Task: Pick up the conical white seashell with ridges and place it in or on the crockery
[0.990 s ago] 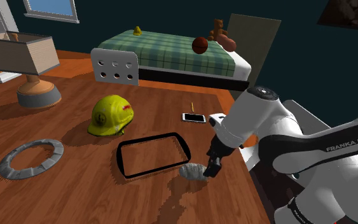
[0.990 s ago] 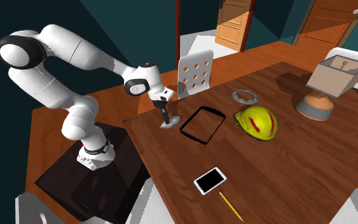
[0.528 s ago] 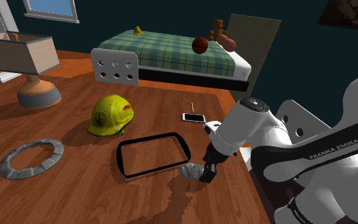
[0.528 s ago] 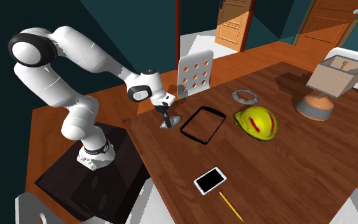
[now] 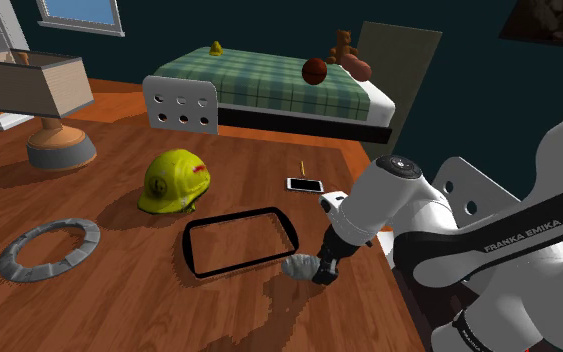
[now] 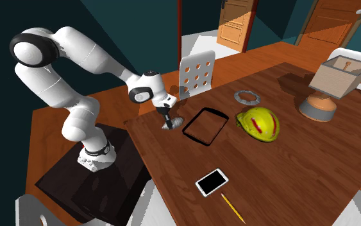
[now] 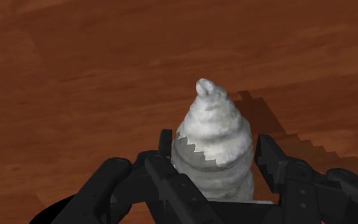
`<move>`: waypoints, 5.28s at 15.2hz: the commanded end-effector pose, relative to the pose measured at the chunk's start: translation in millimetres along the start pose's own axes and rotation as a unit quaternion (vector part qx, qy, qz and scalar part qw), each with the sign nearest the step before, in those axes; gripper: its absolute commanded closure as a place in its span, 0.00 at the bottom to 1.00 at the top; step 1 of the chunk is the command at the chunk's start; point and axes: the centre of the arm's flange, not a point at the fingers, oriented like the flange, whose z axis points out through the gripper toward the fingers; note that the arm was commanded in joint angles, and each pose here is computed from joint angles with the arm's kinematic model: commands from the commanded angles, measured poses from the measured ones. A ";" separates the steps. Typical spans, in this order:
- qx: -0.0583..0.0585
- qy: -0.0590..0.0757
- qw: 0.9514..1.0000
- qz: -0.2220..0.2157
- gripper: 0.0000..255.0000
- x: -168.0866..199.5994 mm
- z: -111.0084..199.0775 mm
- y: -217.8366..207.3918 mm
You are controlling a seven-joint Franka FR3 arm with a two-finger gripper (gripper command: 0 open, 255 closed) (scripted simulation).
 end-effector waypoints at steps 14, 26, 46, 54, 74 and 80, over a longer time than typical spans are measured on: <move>0.000 0.000 1.000 0.000 1.00 5.2 -25.6 1.5; 0.000 0.000 1.000 0.000 1.00 17.8 -87.6 5.2; 0.000 0.000 1.000 0.000 1.00 201.7 -80.7 41.1; 0.000 0.000 1.000 0.000 1.00 220.1 -44.6 44.1; 0.000 0.000 1.000 0.000 0.00 211.5 -8.0 41.6; 0.000 0.000 1.000 0.000 0.00 212.1 -55.3 41.8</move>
